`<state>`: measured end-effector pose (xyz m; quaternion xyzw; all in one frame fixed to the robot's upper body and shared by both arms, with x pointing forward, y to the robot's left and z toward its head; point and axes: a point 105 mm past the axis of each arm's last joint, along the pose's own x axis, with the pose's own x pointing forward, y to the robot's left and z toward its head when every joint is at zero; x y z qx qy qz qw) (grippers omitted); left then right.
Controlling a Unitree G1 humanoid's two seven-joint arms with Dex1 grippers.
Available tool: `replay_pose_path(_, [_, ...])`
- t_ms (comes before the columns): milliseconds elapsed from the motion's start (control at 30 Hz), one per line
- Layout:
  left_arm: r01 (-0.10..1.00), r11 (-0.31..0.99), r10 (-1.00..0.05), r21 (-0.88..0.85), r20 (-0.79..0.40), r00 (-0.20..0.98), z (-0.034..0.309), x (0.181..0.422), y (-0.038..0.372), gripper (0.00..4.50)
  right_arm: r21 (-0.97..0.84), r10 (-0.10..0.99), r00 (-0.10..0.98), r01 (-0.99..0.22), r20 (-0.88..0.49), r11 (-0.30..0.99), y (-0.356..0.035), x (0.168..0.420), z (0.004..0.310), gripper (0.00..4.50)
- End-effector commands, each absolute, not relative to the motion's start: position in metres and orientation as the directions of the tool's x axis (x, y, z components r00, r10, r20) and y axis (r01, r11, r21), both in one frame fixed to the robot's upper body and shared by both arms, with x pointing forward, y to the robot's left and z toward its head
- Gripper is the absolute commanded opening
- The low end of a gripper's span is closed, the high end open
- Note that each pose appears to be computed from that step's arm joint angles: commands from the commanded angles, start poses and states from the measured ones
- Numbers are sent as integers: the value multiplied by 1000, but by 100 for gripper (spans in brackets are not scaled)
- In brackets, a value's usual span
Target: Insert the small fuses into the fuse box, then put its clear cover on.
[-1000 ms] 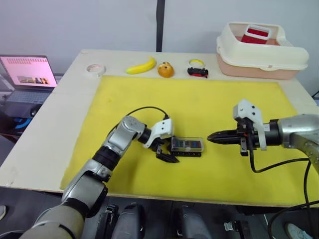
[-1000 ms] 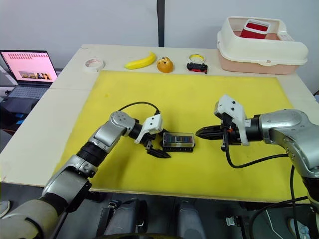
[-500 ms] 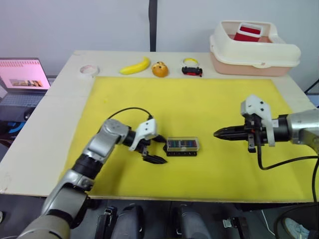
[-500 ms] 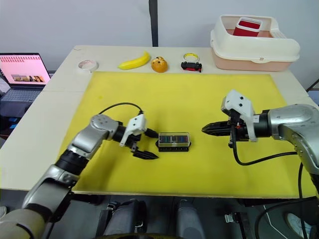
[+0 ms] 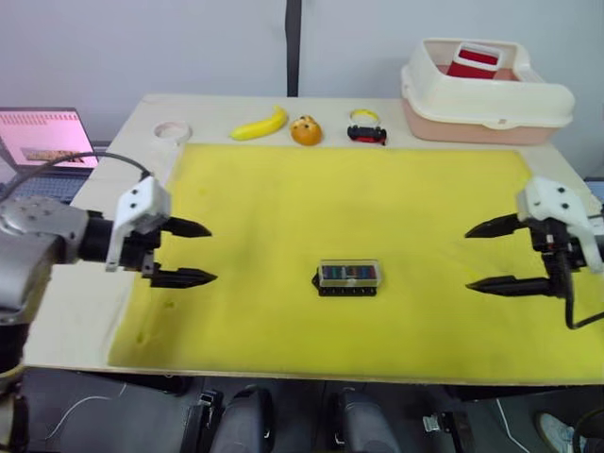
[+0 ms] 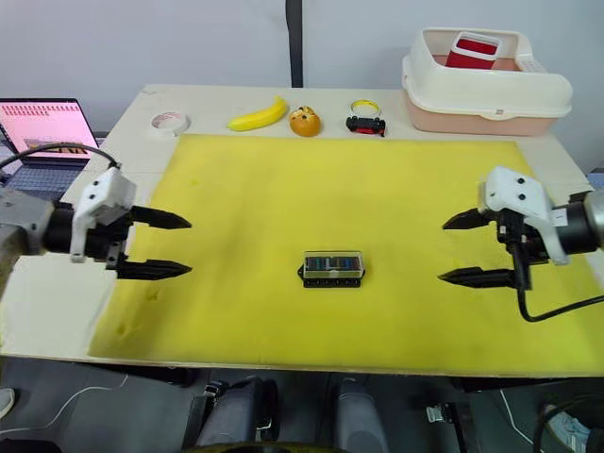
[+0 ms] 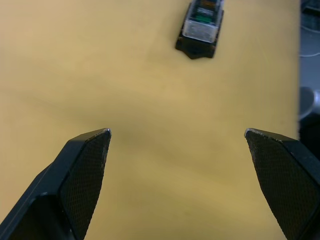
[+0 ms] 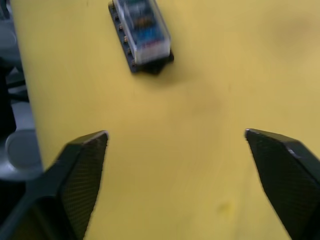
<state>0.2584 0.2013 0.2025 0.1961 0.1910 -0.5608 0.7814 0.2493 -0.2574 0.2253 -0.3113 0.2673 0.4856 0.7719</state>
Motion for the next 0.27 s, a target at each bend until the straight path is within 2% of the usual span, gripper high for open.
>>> replay_pose_path(33, [949, 287, -803, 132, -506, 314, 216, 250, 201, 450, -292, 558, 426, -903, -712, 317, -263, 248, 241, 445])
replay_pose_path(267, [944, 287, -793, 165, -512, 330, 212, 253, 205, 450, -304, 569, 435, -899, -698, 314, -261, 252, 243, 445])
